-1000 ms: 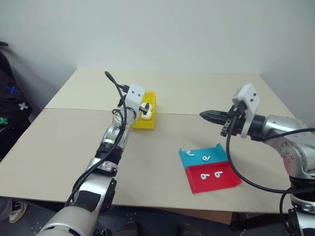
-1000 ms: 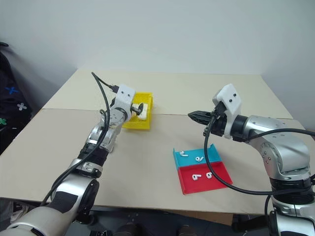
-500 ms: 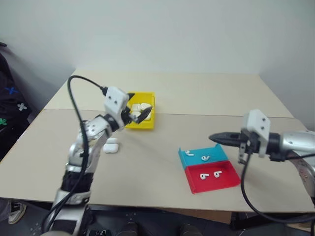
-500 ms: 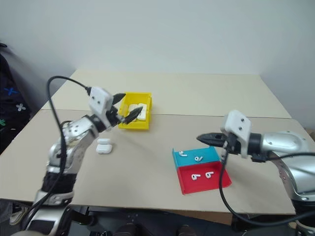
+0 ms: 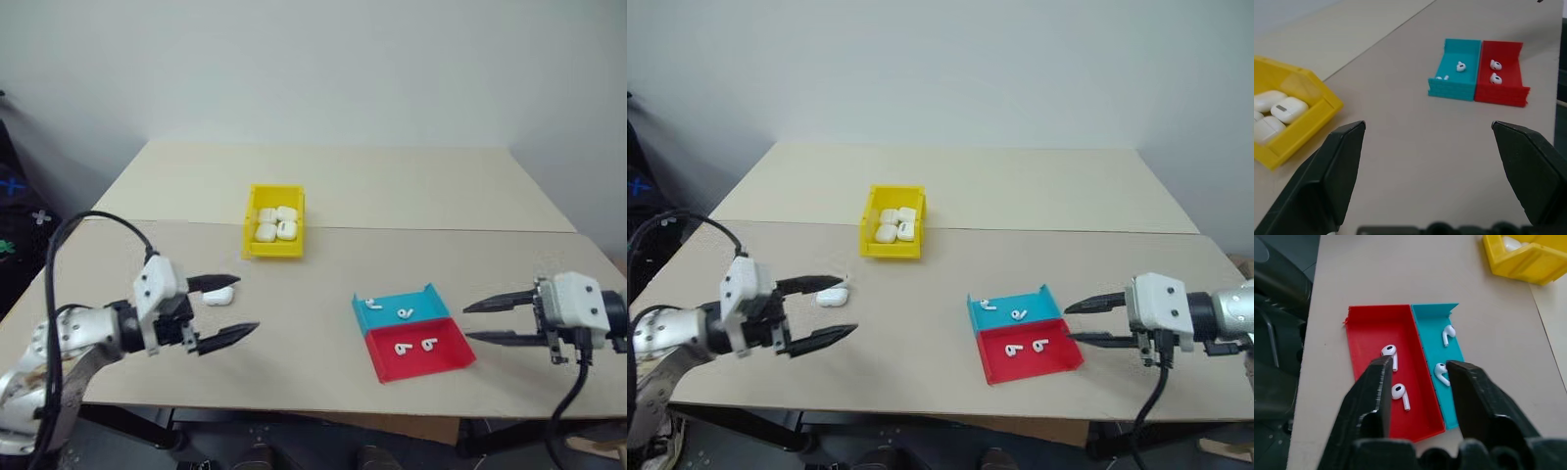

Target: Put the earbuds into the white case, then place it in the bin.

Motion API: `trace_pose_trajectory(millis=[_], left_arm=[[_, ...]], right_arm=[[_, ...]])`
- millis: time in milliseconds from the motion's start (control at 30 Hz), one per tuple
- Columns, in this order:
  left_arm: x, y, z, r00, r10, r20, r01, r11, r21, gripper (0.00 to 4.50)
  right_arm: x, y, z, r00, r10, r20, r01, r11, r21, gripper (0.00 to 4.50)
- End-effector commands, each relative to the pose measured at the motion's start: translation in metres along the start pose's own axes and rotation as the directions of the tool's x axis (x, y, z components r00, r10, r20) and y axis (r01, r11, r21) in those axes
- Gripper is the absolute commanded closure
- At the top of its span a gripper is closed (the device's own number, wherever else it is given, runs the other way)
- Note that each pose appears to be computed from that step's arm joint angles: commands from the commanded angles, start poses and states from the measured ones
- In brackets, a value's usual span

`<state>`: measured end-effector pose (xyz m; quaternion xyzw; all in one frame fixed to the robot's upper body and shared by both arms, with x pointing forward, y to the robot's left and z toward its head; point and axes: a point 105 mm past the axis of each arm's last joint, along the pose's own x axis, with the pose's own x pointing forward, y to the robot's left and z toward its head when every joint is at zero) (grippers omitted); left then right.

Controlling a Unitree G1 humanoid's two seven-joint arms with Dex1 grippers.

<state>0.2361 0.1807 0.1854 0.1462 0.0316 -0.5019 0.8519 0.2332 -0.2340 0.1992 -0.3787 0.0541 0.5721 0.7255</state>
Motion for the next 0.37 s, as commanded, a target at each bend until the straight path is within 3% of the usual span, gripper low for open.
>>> trace_pose_trajectory(millis=[33, 133, 367], left_arm=[[-0.014, -0.008, 0.013, 1.000, -0.026, 0.017, 0.026, 0.999, 0.028, 0.00], [-0.020, -0.009, 0.018, 0.999, -0.029, 0.020, 0.028, 0.999, 0.021, 0.00], [-0.027, -0.014, 0.018, 0.998, -0.061, -0.023, 0.061, 0.998, 0.013, 0.00]], right_arm=[[-0.016, -0.001, 0.009, 1.000, -0.019, -0.013, 0.019, 0.999, -0.045, 1.03], [-0.017, 0.000, 0.006, 0.999, -0.046, -0.030, 0.044, 0.998, -0.051, 0.04], [-0.012, -0.008, 0.011, 0.999, -0.052, -0.004, 0.052, 0.998, -0.036, 0.04]])
